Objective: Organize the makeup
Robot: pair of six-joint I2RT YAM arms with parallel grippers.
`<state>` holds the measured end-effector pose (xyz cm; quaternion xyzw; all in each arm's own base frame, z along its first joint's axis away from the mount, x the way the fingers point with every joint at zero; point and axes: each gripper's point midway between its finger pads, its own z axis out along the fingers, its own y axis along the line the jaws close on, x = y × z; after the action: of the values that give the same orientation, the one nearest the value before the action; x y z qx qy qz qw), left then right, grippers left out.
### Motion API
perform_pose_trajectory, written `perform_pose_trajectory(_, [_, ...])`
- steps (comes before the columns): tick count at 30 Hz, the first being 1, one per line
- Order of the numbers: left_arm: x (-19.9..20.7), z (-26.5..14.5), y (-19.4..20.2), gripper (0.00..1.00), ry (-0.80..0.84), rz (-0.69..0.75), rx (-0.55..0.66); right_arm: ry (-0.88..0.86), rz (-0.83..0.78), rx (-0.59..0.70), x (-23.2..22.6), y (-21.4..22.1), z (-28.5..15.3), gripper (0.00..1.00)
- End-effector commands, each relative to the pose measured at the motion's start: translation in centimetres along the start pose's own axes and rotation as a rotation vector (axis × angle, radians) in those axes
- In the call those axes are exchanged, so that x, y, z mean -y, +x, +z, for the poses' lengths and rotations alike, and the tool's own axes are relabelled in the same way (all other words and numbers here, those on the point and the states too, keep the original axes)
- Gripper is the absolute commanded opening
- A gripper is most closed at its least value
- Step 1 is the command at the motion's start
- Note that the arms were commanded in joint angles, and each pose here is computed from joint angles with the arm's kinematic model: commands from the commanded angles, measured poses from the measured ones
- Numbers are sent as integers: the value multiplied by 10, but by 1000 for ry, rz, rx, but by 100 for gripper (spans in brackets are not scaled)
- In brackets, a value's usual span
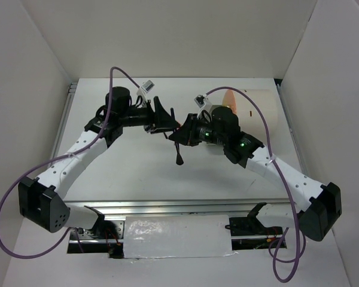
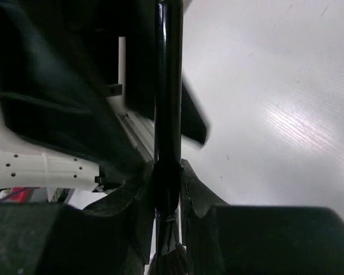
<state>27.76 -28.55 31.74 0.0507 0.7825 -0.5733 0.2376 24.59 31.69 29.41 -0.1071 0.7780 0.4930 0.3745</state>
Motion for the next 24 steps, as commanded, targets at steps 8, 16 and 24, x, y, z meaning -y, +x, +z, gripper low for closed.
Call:
perform_pose_trajectory(8, [-54, -77, -84, 100, -704, -142, 370, 443, 26, 94, 78, -26, 16, 0])
perform_pose_trajectory(16, [-73, -102, -70, 99, -812, -122, 351, 930, -68, 65, 190, -79, 14, 0])
perform_pose_trajectory(24, [-81, -107, -20, 99, -750, -81, 230, 1237, -99, 73, 272, -109, -29, 0])
